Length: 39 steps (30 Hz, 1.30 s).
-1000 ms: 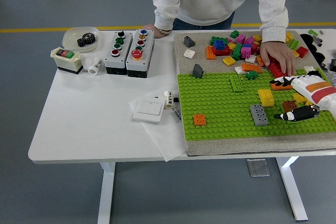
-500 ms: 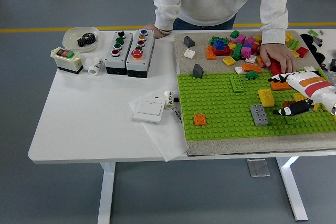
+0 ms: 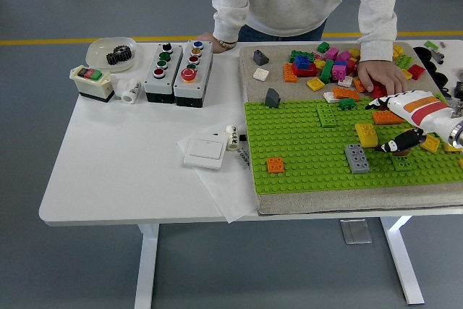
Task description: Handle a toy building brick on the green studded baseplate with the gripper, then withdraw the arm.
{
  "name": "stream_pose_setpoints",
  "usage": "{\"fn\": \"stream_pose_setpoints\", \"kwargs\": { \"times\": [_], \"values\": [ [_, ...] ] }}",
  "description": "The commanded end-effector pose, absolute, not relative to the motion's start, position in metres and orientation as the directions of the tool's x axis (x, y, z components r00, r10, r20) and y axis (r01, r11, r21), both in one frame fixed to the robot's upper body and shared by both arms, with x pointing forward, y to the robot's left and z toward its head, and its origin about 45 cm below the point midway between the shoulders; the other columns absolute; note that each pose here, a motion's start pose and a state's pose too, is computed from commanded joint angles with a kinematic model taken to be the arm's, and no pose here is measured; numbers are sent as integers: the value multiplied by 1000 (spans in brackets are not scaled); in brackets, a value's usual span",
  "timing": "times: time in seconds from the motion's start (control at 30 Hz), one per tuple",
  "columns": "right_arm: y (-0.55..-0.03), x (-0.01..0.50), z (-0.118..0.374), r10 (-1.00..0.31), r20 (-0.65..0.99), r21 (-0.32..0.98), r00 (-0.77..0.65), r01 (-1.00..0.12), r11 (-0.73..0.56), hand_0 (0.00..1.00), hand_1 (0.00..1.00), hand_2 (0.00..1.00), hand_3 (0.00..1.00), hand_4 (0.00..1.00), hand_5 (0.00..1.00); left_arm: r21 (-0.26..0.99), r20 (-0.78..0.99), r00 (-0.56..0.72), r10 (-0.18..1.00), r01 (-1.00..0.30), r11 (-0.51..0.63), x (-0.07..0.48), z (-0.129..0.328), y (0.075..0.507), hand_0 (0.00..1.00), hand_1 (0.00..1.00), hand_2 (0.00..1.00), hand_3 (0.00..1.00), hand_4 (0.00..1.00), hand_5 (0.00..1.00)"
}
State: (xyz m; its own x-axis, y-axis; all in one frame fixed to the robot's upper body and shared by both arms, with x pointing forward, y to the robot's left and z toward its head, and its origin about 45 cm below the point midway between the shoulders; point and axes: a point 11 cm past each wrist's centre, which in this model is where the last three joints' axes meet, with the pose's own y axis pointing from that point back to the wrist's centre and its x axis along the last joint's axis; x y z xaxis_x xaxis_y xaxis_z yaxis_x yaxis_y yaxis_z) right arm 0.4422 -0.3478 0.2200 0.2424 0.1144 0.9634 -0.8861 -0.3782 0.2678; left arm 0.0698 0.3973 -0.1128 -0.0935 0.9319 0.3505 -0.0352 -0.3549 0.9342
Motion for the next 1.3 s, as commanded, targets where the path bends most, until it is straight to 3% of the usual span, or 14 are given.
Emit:
{"fn": "stream_pose_setpoints", "kwargs": {
  "times": [1.3],
  "values": [
    [-341,471,208,191,909,415,370,-845,-338,739,725,751,795,979,338,929,352,-92,931,-83,-359,96,-107,399,804,820,803,658,714,621]
  ]
}}
